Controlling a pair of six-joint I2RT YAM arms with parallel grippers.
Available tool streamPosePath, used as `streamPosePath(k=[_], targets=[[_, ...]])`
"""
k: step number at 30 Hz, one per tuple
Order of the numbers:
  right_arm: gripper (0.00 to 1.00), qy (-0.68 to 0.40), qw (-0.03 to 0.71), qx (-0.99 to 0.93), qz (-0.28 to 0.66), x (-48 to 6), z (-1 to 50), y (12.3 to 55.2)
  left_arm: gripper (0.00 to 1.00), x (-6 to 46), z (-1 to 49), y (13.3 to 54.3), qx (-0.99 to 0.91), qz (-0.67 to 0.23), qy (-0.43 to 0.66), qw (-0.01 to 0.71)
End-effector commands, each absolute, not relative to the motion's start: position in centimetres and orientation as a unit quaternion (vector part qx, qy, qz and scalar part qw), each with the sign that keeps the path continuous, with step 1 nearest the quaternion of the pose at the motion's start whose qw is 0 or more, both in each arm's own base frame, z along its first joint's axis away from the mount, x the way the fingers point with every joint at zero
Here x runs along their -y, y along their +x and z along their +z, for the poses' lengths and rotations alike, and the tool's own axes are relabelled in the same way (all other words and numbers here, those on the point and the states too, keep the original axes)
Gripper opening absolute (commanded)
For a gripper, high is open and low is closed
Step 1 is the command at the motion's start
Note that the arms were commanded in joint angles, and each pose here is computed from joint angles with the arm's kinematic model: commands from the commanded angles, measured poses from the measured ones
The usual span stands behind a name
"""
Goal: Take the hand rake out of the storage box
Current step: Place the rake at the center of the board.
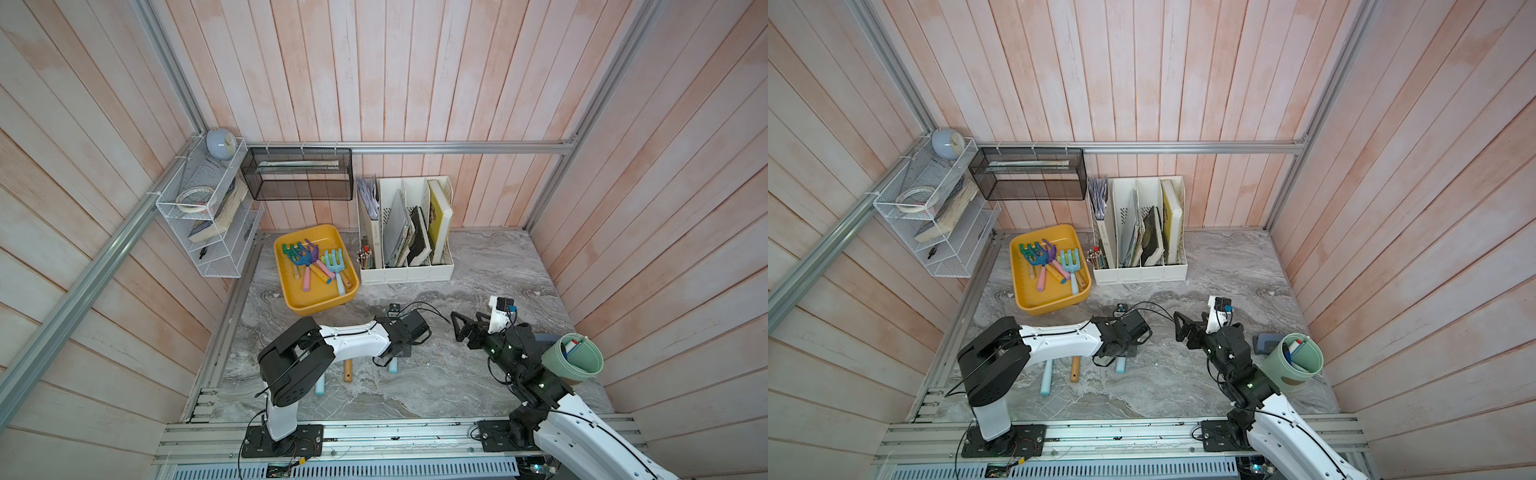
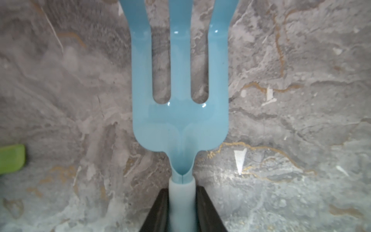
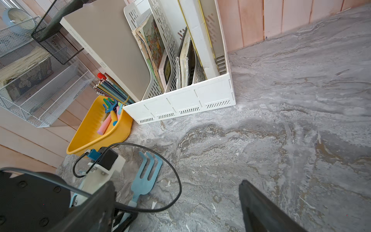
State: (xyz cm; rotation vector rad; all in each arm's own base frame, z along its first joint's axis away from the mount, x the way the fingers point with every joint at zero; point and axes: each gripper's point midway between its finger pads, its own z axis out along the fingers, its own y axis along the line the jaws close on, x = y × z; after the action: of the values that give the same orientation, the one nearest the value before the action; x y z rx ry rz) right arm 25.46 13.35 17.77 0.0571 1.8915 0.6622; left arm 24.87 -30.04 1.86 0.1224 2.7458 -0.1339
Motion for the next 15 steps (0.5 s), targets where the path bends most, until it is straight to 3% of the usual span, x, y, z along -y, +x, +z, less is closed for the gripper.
streamPosePath(k=[1,15], targets=[[0.98,0.020,0.533,-0.798,0.281,-13.4,17.2,25.2,0.22,28.2,0.3,23.1,-0.984,-0.041,0.027,0.172],[0.98,0.011,0.523,-0.795,0.307,-14.3,17.0,24.9,0.20,22.6,0.5,19.1,-0.983,-0.020,-0.037,0.179]])
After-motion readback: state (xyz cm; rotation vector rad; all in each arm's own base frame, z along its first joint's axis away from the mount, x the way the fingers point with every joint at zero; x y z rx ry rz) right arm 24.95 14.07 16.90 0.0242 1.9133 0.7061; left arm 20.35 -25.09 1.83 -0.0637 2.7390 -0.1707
